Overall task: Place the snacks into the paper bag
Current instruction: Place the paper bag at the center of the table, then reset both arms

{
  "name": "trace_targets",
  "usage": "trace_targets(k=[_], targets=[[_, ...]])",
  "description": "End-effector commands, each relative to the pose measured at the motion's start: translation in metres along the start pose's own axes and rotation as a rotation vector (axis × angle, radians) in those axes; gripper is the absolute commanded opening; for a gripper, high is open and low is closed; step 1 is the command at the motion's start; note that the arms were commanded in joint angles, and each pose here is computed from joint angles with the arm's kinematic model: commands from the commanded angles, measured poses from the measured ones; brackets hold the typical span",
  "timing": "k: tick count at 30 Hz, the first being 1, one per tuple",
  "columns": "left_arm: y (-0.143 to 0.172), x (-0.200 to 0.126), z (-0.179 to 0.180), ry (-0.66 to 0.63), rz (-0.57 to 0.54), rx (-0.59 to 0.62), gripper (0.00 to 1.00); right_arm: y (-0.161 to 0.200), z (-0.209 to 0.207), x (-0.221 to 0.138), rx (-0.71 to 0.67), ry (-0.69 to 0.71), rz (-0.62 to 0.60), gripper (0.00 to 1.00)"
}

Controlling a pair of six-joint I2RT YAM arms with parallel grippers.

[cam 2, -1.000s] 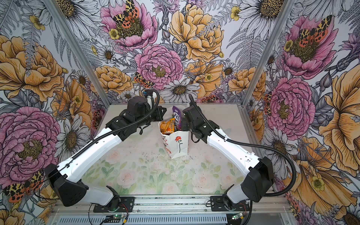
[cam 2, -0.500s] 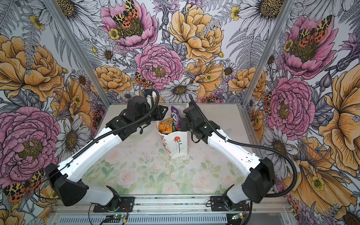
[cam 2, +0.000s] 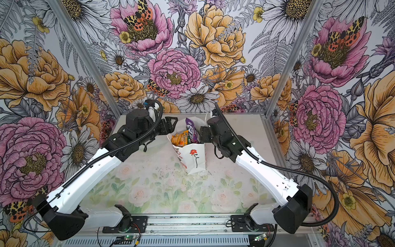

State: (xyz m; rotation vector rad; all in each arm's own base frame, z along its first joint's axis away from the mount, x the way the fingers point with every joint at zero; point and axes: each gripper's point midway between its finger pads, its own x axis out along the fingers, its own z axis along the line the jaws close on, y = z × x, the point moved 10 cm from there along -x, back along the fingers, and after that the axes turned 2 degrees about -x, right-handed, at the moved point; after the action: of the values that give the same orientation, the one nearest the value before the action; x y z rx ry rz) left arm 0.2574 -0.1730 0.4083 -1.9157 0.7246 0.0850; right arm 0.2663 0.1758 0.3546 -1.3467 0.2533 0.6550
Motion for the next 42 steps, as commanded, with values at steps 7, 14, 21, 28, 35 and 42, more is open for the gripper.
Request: trace_targets(k=[7, 14, 21, 28, 35, 42], targets=[[-0.013, -0.057, 0.007, 0.016, -0.132, 0.062, 0.99, -0.009, -0.010, -0.047, -0.047, -0.009, -0.091, 0.89], [-0.012, -0.098, 0.034, -0.177, -0.283, 0.057, 0.99, -0.007, -0.029, -0.083, -0.051, 0.064, -0.198, 0.89], [0.032, -0.124, 0.101, -0.537, -0.538, -0.026, 0.99, 0.016, -0.070, -0.106, -0.041, 0.324, -0.308, 0.89], [0.078, -0.084, 0.156, -0.725, -0.623, 0.045, 0.99, 0.064, -0.110, -0.073, -0.020, 0.530, -0.381, 0.95], [0.116, -0.006, 0.209, -0.813, -0.407, 0.313, 0.99, 0.107, -0.144, -0.025, -0.119, 0.725, -0.368, 1.00], [0.144, 0.025, 0.232, -0.631, -0.389, 0.399, 0.99, 0.133, -0.180, 0.019, -0.158, 0.839, -0.299, 1.00]])
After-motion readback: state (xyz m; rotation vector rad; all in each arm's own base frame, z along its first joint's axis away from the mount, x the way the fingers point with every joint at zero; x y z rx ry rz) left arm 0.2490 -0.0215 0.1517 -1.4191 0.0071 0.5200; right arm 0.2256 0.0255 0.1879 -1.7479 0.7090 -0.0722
